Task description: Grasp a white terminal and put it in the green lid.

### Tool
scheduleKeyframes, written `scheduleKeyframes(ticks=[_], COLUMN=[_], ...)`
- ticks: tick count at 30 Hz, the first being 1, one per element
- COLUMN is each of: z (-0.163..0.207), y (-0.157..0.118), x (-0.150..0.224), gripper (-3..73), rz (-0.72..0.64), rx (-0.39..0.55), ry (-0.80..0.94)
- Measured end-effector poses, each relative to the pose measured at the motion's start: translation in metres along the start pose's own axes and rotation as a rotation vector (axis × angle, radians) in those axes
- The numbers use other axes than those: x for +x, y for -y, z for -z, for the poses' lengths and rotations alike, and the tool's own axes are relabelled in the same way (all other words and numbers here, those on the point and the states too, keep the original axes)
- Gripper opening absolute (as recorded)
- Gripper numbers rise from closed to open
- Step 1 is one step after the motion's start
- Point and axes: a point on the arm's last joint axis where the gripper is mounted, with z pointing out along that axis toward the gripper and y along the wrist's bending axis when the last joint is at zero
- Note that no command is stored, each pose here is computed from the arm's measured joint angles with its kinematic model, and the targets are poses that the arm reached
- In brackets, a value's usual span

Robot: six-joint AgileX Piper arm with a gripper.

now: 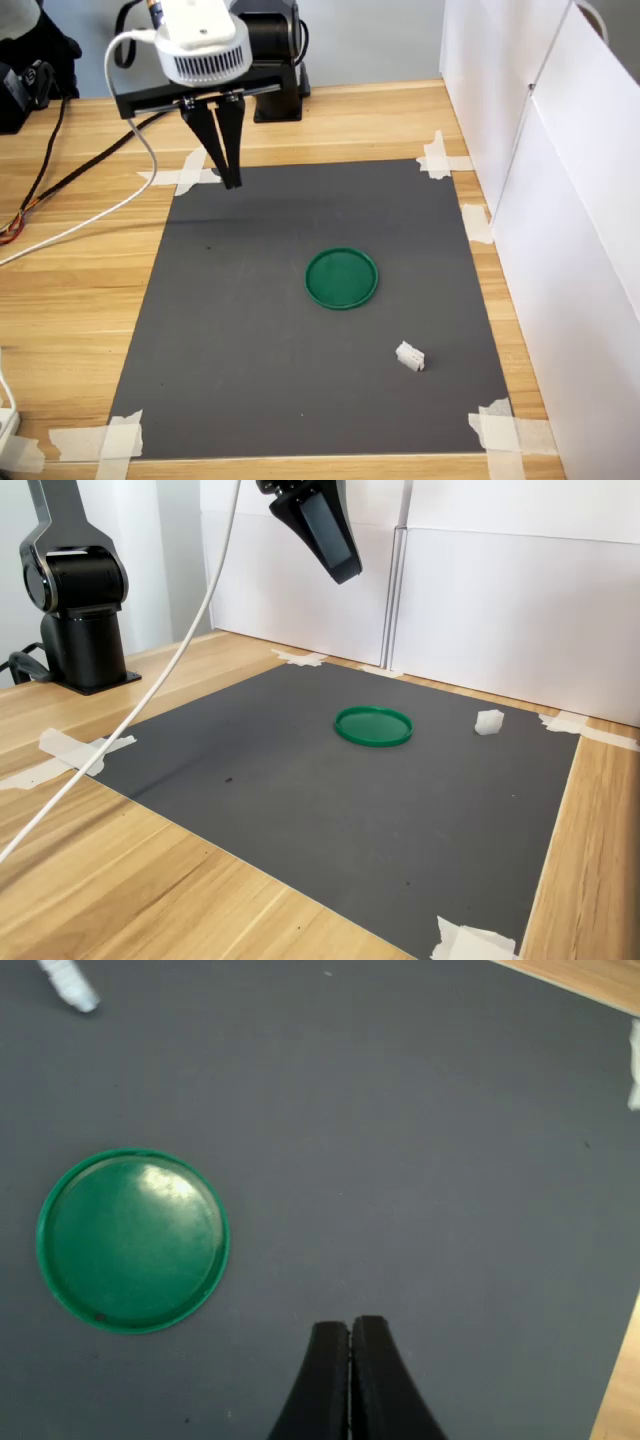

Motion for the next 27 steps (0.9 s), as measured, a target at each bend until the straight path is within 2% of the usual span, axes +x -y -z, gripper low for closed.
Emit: scheduleKeyframes(ticks=[10, 19, 22, 24, 27], z=[-0.026, -0.046, -0.052, -0.057, -0.065], y=[-0.032, -0.057, -0.068, -0.074, -0.08], x=[-0.051, -0.094, -0.103, -0.107, -0.108], gripper=[-2.1, -1.0, 4.9, 11.8, 28.8], rz=[0.253, 0.353, 0.387, 0.412, 0.429], rx=[-0.176, -0.227, -0.225, -0.209, -0.176], ry=[-0.147, -0.138, -0.168, -0.193, -0.223])
